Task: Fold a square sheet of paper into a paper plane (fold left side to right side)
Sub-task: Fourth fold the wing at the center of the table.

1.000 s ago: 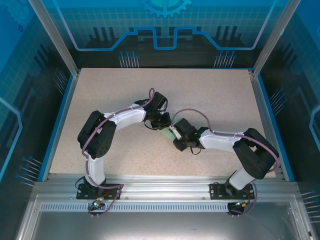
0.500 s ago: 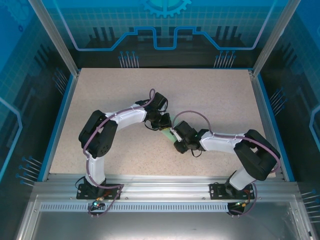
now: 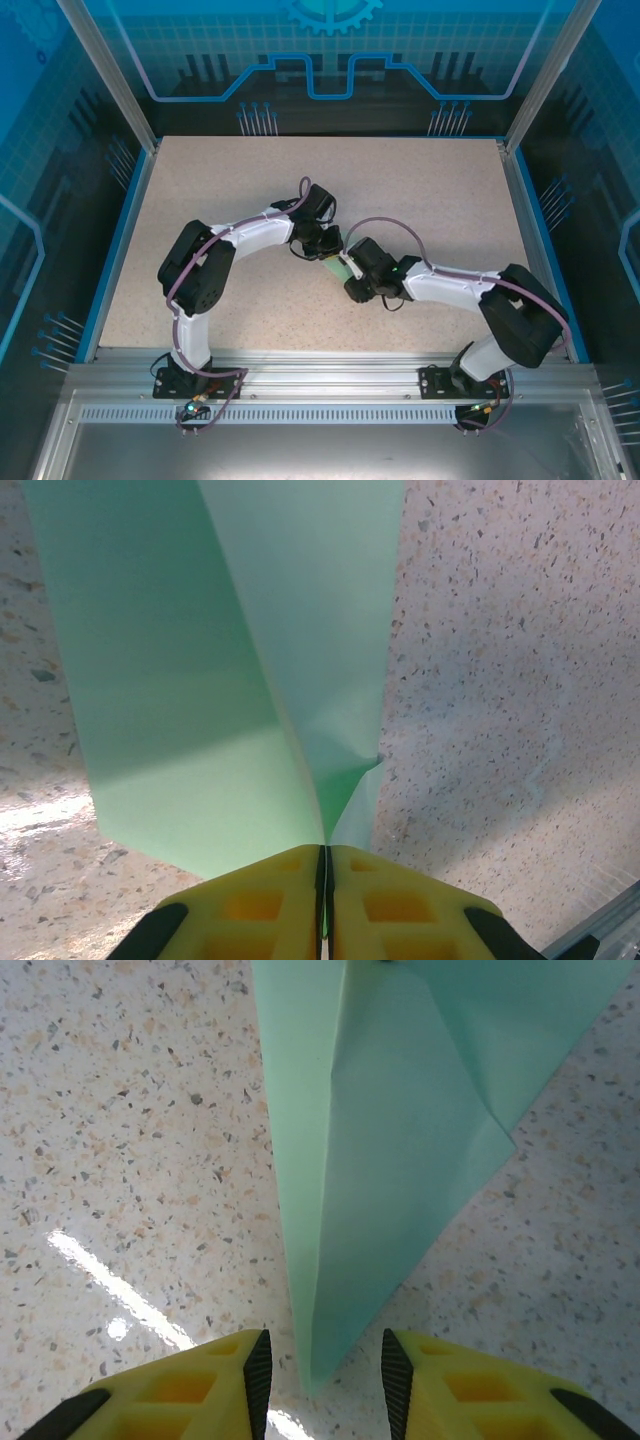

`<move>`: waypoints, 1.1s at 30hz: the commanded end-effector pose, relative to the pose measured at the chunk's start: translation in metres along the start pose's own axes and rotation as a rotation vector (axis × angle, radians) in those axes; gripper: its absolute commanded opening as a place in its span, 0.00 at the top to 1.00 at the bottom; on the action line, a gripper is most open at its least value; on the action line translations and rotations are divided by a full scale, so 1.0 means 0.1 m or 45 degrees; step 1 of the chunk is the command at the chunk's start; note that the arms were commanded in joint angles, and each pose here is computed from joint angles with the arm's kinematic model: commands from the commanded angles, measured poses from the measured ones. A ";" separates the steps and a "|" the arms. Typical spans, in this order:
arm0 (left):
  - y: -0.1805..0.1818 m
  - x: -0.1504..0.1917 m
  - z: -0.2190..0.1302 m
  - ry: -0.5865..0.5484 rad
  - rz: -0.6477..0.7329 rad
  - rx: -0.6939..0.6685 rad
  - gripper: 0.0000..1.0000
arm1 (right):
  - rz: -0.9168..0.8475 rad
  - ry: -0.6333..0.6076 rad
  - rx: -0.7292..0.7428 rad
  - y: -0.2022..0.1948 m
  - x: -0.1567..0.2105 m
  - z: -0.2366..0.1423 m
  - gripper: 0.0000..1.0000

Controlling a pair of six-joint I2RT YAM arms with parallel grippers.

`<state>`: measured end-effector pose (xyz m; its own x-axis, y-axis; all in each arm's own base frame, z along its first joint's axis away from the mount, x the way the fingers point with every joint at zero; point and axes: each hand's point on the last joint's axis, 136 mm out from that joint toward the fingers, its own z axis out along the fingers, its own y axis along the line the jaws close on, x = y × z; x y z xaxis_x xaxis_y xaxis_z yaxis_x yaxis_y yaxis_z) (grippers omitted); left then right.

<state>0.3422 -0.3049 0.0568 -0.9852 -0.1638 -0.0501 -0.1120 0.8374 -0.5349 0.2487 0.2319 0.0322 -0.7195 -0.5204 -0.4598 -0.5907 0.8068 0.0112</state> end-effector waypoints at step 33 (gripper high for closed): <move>-0.07 0.01 0.01 0.031 -0.028 0.020 0.88 | -0.071 -0.018 0.019 0.07 -0.21 0.10 0.69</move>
<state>0.3442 -0.3040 0.0553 -0.9838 -0.1737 -0.0451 -0.1232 0.8365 -0.5340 0.2584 0.2407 0.0313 -0.7019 -0.5441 -0.4598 -0.6061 0.7952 -0.0157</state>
